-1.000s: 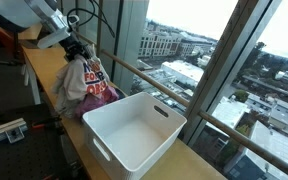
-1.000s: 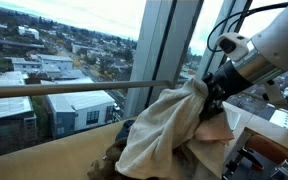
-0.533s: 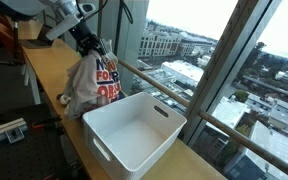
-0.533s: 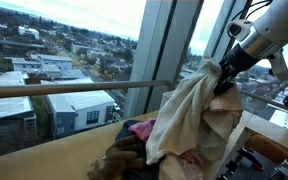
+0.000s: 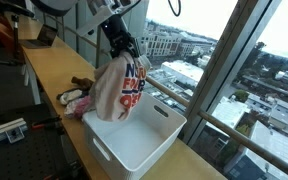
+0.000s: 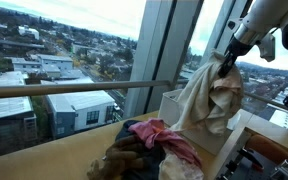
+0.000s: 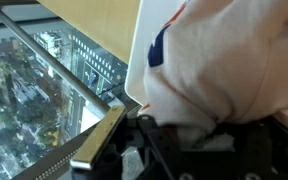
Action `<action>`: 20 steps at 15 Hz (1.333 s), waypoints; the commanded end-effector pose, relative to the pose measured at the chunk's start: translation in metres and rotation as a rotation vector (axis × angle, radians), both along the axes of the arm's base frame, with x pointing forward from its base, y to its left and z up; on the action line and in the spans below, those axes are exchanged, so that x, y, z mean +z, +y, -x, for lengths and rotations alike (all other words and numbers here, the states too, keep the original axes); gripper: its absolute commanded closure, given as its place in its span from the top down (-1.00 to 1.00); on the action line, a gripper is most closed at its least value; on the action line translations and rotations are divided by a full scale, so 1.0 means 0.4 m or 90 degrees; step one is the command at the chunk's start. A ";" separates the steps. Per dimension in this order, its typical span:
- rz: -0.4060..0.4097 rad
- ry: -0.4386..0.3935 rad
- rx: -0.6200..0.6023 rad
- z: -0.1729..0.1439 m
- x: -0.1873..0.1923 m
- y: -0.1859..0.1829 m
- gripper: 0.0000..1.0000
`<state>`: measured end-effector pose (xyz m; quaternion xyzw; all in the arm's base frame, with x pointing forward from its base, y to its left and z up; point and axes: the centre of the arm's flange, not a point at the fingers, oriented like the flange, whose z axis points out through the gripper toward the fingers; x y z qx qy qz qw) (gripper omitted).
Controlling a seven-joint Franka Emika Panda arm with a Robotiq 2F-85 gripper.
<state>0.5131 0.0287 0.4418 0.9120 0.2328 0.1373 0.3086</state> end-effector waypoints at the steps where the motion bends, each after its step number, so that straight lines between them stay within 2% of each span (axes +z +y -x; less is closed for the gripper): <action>1: 0.029 -0.017 -0.030 -0.105 0.107 0.012 -1.00; 7: 0.070 -0.071 -0.067 -0.156 0.329 0.002 -1.00; 10: 0.071 -0.082 -0.081 -0.160 0.355 -0.025 -1.00; 12: 0.064 -0.076 -0.083 -0.157 0.311 -0.033 -1.00; 20: 0.050 0.028 -0.078 -0.136 -0.099 -0.052 -1.00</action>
